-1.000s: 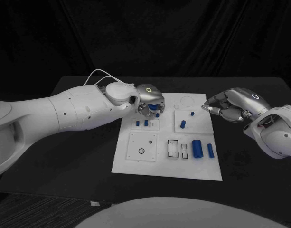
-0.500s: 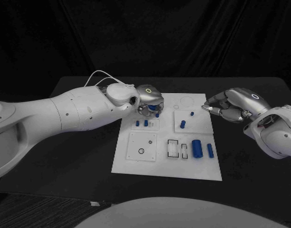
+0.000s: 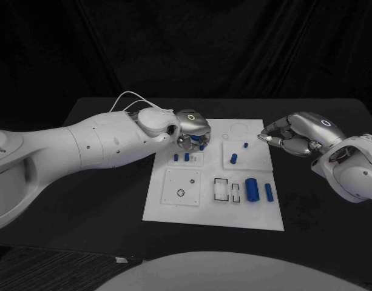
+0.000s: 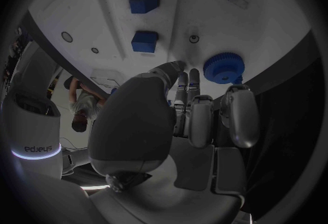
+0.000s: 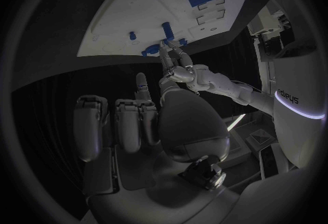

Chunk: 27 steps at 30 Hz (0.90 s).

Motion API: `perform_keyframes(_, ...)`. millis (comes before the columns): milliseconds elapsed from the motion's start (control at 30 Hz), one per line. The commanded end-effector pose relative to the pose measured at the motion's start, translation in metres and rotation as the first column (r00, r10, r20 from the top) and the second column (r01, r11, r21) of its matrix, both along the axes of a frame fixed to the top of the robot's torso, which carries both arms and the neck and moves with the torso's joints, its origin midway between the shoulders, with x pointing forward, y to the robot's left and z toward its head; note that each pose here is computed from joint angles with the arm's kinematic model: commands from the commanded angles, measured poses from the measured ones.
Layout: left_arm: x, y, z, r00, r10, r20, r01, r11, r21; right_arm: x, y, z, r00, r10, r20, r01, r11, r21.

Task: Assemble the parts on the task board

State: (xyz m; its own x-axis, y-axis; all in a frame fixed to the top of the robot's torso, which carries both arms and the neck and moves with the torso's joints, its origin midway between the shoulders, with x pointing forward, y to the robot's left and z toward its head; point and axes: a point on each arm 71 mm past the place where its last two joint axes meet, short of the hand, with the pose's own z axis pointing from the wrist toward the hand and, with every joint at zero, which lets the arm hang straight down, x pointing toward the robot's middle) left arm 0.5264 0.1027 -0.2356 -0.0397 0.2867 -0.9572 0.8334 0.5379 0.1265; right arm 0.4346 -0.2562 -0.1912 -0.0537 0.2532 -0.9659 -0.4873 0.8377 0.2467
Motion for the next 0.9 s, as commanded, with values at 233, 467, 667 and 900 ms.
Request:
perform_keyframes(233, -0.0023, -0.0051, -0.0020, 1.000, -0.024, -0.008, 0.024, 1.000, -0.002, 0.0004, 0.0006, -0.0013, 1.000, -0.002, -0.007, 0.002, 1.000, -0.005)
perform_keyframes(467, -0.0033, -0.0069, -0.0034, 1.000, -0.028, -0.012, 0.028, 1.000, -0.002, 0.0006, 0.0007, -0.0017, 1.000, -0.003, -0.010, 0.003, 1.000, -0.007)
perform_keyframes(667, -0.0040, -0.0080, -0.0039, 0.999, -0.032, -0.015, 0.032, 0.999, -0.002, 0.0005, 0.0003, -0.0017, 1.000, -0.004, -0.012, 0.004, 1.000, -0.008)
perform_keyframes(900, -0.0053, -0.0100, -0.0036, 0.999, -0.041, -0.013, 0.041, 0.999, -0.007, 0.0004, 0.0005, -0.0018, 1.000, -0.004, -0.013, 0.004, 1.000, -0.008)
